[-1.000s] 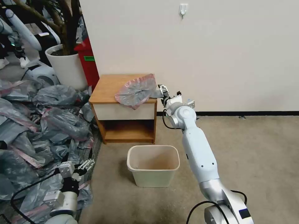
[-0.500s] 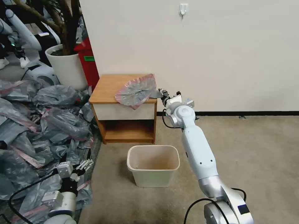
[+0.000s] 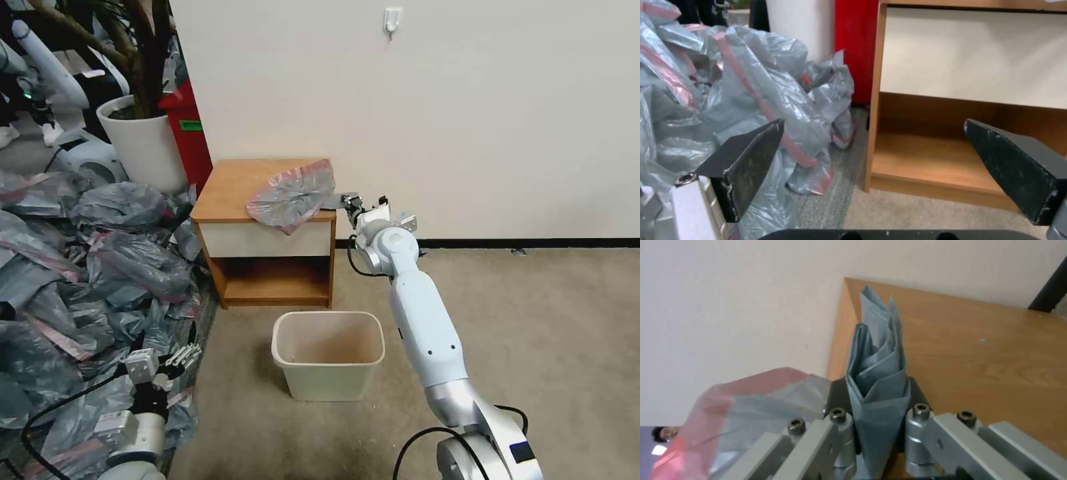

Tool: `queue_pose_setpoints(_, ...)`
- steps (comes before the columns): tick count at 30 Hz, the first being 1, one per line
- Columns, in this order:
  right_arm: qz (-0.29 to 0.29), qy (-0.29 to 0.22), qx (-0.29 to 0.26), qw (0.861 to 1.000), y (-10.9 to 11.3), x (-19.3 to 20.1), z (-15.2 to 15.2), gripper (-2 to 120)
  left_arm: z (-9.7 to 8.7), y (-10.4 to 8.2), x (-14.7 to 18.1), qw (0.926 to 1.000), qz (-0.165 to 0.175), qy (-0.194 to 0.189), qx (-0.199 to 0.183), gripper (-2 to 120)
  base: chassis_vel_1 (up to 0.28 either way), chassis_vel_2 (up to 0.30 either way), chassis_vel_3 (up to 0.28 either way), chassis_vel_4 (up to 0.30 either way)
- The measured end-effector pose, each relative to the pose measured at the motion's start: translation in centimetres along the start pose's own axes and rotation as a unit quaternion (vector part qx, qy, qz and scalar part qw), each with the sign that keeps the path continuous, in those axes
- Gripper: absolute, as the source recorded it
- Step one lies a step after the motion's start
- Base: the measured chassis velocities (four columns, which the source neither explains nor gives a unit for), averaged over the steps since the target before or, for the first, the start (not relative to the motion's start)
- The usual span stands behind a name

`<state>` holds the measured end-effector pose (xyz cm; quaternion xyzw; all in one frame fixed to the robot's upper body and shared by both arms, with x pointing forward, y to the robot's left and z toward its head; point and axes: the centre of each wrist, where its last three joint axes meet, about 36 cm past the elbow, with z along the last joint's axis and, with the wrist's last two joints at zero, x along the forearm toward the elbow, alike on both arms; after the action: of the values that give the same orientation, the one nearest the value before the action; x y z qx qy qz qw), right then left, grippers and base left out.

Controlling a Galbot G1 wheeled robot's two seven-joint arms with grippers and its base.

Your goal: Pick up the garbage bag from the table and place it over the trash can.

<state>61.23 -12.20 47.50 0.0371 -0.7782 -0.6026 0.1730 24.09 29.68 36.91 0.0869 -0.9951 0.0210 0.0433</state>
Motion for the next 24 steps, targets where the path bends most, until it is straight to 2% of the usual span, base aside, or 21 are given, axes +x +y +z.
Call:
queue_pose_setpoints(4,0.0,0.001,0.004,1.0,-0.4,1.2,0.3,9,0.2,-0.1,0.0,1.0,0.0,0.0,0.001,100,0.0,0.0,0.0,0.0)
queue_pose_setpoints(7,0.003,0.0,0.01,1.0,-1.1,2.4,0.2,0,0.3,-0.1,0.0,1.0,0.0,0.0,0.002,100,0.0,0.0,0.0,0.0)
queue_pose_setpoints(13,0.007,-0.001,0.023,1.0,-1.6,2.9,0.1,0,0.5,-0.3,0.0,1.0,0.003,0.001,0.002,100,0.0,0.0,0.0,0.0)
queue_pose_setpoints(24,-0.013,0.004,0.028,1.0,-0.4,3.6,1.3,0,0.6,-0.1,0.1,1.0,0.002,0.001,-0.002,100,0.0,0.0,0.0,0.0)
